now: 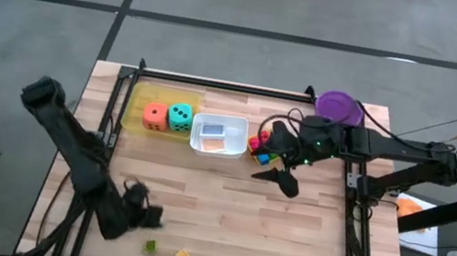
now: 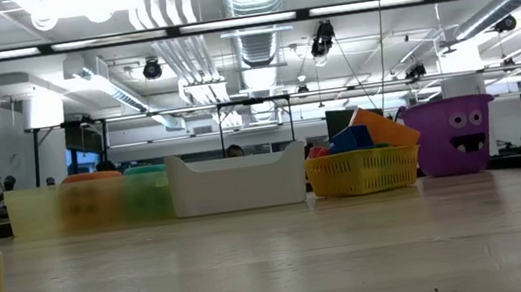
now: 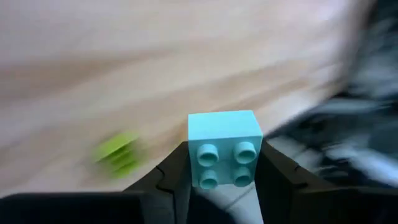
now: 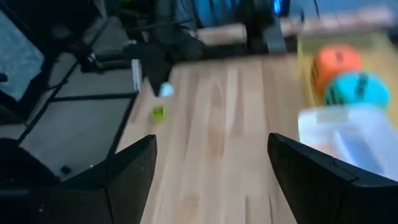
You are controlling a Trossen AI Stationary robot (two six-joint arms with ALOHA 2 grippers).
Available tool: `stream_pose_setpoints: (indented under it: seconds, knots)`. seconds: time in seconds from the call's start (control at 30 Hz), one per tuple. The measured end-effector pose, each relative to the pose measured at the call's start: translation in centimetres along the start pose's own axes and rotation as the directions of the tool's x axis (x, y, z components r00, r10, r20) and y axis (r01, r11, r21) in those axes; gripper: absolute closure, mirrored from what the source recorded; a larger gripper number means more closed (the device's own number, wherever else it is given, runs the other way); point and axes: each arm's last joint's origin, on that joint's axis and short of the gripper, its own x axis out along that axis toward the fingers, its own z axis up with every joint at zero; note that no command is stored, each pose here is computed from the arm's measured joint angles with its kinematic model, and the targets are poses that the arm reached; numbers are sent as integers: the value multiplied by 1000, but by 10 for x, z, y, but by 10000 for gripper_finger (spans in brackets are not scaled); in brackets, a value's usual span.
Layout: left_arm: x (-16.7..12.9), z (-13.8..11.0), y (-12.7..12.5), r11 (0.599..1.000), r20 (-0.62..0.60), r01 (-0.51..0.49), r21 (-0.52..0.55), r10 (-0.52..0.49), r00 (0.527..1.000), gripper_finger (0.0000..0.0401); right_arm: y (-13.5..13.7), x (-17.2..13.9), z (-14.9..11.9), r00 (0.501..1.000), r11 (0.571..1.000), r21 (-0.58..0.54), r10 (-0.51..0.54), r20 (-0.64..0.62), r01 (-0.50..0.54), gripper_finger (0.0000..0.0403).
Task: Pick & Place Toys
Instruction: Put the light green game piece into the yellow bin
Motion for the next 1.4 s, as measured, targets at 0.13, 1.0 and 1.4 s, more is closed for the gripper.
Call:
stream_pose_setpoints:
  seconds: [0.13,1.0,1.4]
  knots:
    - [-35,27,-23,960,199,279,15,-276,940,277,15,1,12,990,995,-99,28,138,-14,100]
    - [-82,121,-129,510,69,738,442,-839,539,277,38,52,60,957,930,-301,-131,260,210,100]
    - [-84,122,-133,464,34,759,457,-861,507,277,39,71,77,955,913,-337,-142,261,228,100]
